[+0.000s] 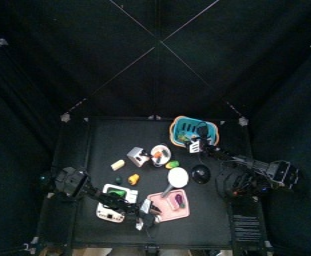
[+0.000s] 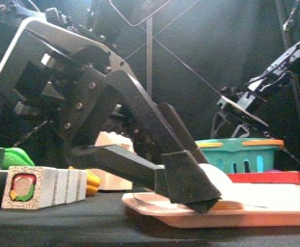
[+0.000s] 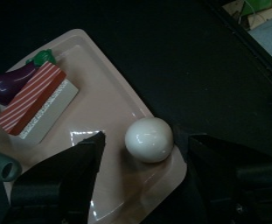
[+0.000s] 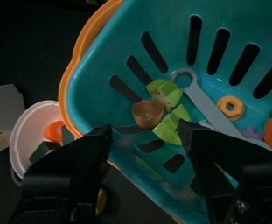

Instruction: Grab egg half

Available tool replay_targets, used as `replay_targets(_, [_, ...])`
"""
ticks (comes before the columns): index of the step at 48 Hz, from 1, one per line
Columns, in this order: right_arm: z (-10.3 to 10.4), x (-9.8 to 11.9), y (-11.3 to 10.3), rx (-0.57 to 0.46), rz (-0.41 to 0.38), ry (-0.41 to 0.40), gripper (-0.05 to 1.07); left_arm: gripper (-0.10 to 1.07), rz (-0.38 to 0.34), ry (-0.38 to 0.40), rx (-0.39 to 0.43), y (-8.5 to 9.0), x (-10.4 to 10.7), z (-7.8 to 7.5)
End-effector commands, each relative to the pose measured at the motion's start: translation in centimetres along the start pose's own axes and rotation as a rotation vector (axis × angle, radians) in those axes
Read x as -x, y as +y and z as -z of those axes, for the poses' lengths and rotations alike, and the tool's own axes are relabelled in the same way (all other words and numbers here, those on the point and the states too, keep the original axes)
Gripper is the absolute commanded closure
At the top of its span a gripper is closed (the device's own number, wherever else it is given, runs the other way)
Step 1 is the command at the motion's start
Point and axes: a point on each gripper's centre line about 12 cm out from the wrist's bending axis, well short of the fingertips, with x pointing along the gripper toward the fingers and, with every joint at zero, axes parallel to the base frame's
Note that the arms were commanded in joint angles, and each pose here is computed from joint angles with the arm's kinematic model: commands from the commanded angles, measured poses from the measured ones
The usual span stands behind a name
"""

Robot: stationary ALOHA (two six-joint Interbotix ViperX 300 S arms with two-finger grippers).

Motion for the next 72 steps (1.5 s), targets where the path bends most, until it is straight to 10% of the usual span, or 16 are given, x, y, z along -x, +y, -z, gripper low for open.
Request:
replay_targets(1, [-0.8,0.1,0.5,0.000,-0.016,-0.018,0.09,0.02,-0.012,-0.037,0.005,0.4,0.1,-1.3])
replay_targets(21, [-0.7,0.0,0.5,0.001,-0.014,-0.014,0.09,0.03,-0.007,-0.029,0.003,0.3,0.0,-1.1])
replay_targets(39, [-0.7,0.0,0.5,-0.001,-0.012,-0.014,0.09,0.28,-0.007,-0.033,0.006,0.4,0.1,-1.3])
replay_targets(72, [-0.6,-0.1,0.5,-0.003,-0.012,-0.012,0.09,0.29,-0.032,-0.094,0.020,1.6,1.9,-3.4])
